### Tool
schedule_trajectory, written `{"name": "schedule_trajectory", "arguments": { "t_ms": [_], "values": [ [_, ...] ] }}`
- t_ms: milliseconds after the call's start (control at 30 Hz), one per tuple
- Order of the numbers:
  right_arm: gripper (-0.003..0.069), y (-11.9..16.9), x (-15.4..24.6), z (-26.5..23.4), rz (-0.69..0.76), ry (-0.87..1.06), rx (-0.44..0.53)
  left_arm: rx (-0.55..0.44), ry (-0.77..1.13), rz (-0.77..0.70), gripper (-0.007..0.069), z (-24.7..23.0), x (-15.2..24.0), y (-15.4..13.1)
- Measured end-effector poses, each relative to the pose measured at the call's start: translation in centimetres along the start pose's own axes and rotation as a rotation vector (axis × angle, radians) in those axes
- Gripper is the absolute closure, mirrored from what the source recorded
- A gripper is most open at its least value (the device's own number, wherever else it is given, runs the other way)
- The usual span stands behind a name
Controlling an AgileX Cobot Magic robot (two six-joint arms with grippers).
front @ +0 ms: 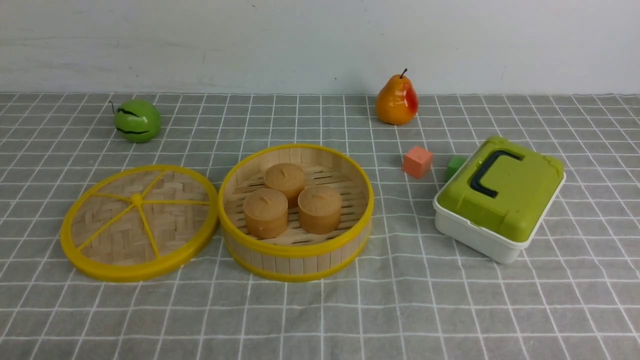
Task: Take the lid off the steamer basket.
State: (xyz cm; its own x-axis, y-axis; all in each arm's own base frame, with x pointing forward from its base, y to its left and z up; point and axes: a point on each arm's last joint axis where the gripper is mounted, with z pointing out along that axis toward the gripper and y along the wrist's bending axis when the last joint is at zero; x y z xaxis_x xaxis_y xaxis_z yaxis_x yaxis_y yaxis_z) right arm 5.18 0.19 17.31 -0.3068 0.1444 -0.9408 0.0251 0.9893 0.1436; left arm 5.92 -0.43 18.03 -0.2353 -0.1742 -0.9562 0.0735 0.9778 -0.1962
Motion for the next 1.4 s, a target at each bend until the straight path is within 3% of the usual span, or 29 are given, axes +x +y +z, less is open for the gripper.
{"name": "schedule_trajectory", "arguments": {
  "t_ms": [200, 500, 1400],
  "values": [
    [0.0418, 0.0, 0.0, 0.0, 0.000, 0.000, 0.000, -0.052, -0.011, -0.091, 0.0638, -0.4, 0.3, 0.3],
    [0.0416, 0.0, 0.0, 0.0, 0.000, 0.000, 0.000, -0.031, 0.085, 0.098, 0.0638, -0.4, 1.2, 0.1],
    [0.0418, 0.0, 0.0, 0.0, 0.000, 0.000, 0.000, -0.029, 0.092, 0.113, 0.0638, -0.4, 1.2, 0.1]
  ]
}}
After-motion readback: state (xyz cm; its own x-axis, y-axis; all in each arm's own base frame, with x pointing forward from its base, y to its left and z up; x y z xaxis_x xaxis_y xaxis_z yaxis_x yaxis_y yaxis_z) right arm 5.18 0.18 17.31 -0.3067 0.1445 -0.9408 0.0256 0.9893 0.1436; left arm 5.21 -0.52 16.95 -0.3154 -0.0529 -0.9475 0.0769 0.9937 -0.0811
